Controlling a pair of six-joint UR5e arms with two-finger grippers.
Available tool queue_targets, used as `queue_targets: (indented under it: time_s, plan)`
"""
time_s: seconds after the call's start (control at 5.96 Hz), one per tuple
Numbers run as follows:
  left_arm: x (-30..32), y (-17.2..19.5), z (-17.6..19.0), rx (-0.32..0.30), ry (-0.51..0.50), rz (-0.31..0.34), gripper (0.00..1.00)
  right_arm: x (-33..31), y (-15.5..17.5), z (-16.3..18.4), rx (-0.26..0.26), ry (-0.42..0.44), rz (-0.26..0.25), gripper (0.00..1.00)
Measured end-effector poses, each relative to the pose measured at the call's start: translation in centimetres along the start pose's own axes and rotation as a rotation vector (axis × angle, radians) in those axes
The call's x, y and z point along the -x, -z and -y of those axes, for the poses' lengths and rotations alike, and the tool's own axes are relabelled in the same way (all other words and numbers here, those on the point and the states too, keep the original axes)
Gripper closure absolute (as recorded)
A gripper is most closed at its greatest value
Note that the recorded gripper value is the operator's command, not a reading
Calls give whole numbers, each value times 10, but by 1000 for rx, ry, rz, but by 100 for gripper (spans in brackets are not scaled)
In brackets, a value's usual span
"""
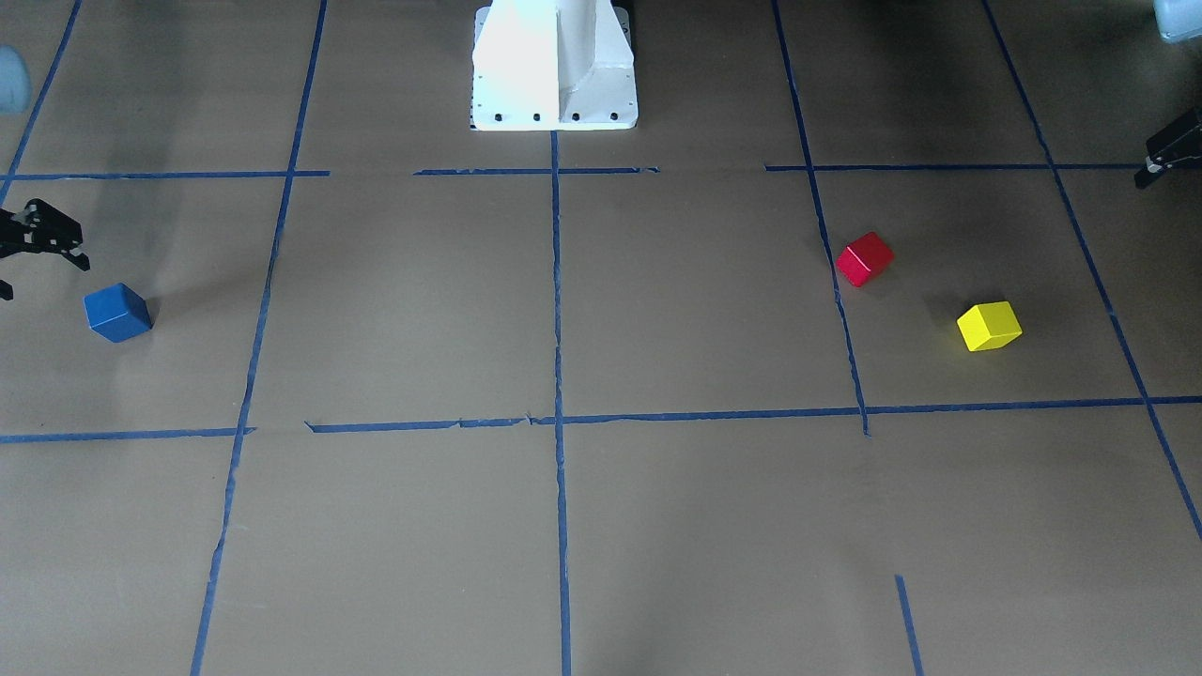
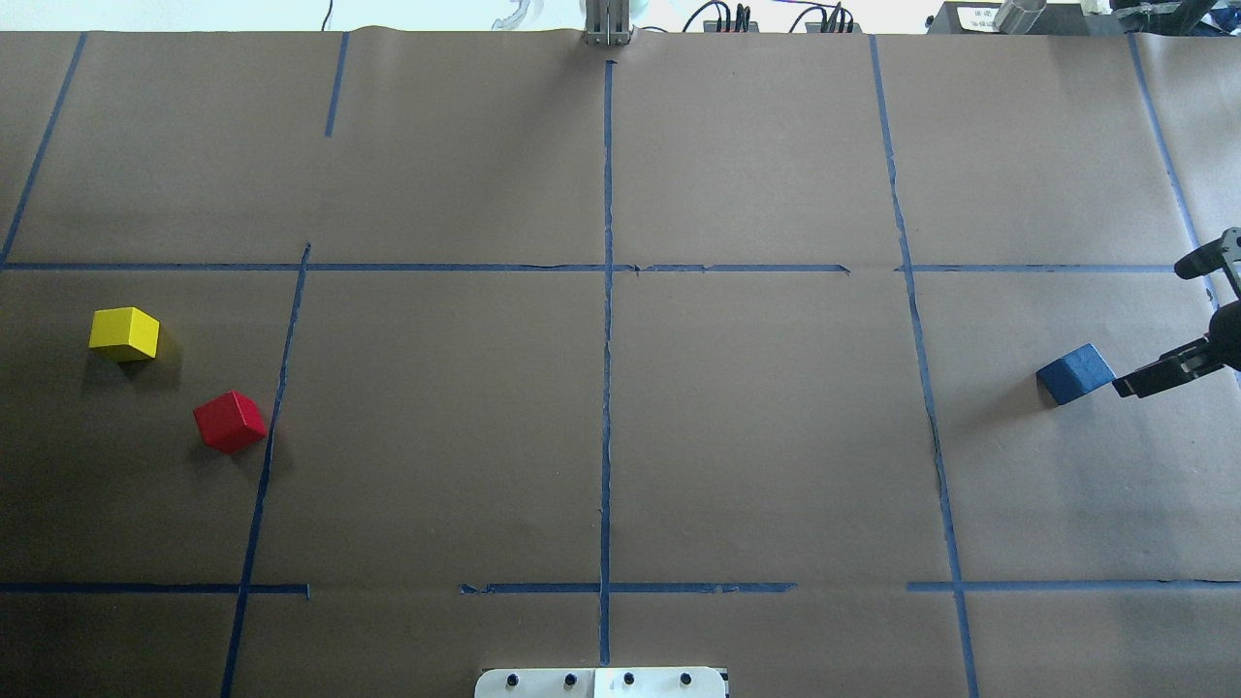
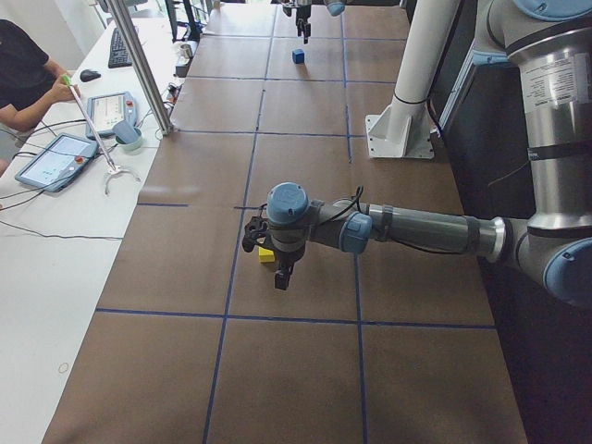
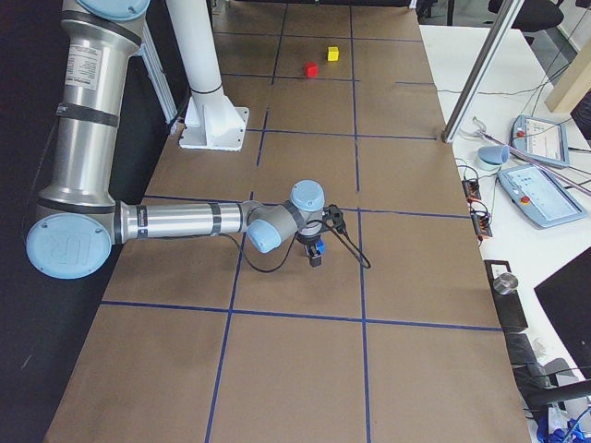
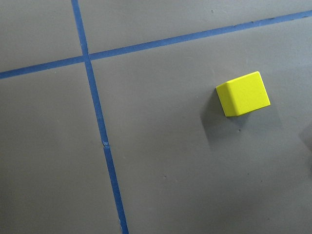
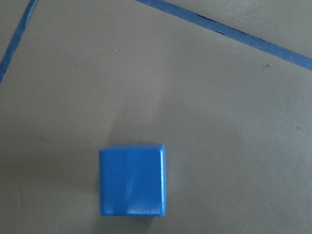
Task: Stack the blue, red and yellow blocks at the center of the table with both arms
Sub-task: 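Lower the right gripper onto the blue cube and close it, then carry the blue cube with the right gripper to the table center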
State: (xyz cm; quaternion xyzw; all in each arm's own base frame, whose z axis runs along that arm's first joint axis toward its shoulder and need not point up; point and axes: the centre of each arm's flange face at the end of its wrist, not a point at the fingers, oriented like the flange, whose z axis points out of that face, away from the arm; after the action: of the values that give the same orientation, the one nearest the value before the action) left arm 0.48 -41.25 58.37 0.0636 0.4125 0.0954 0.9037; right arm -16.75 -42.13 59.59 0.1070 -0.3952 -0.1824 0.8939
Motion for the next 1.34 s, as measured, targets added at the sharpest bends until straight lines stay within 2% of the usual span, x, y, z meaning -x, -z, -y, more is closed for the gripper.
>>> queue_targets:
  time_s: [0.5,0.67,0.84,1.01,1.34]
  plan:
    - [-2,2,1,-5,-5,0,0,27,-26,26,12,62,10,1]
    - [-2,2,1,-6,-5,0,0,24,-36,25,25,62,1,27]
    - [-2,2,1,-6,-5,0,0,22,-42,24,34,61,-6,80]
    - [-2,2,0,-6,-5,-1,0,21,-45,25,37,62,-10,98]
    - [-2,3,1,-6,-6,-1,0,38,-38,46,12,81,9,100]
